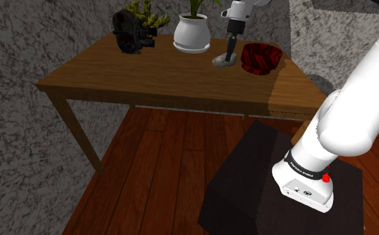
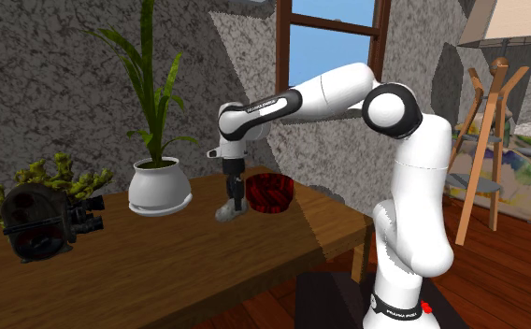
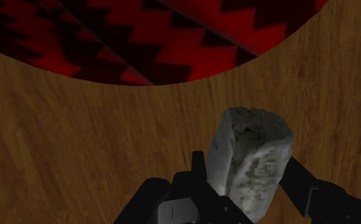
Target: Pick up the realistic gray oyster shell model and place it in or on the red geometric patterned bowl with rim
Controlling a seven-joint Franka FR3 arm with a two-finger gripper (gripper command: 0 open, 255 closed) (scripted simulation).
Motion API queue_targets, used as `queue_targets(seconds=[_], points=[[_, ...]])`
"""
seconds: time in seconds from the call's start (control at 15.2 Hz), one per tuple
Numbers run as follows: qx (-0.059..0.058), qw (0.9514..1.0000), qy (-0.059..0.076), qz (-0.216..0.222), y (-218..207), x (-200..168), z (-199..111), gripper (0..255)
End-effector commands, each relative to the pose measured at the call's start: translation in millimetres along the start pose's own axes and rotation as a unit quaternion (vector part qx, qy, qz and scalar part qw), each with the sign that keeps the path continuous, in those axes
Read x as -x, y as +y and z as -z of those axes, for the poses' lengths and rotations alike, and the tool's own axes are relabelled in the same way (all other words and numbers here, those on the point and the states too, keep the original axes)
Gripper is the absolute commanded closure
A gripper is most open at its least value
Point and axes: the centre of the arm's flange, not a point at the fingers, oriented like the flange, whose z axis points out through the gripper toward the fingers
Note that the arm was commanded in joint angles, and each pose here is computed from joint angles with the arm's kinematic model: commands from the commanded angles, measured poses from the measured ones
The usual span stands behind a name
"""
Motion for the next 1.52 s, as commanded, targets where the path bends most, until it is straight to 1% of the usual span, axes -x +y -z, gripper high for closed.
queue_targets(seconds=[0.0, 1.45], points=[[0.0, 1.0, 0.0, 0.0, -2, -1, 10, 255], [0.0, 1.0, 0.0, 0.0, -30, -7, 123, 255]])
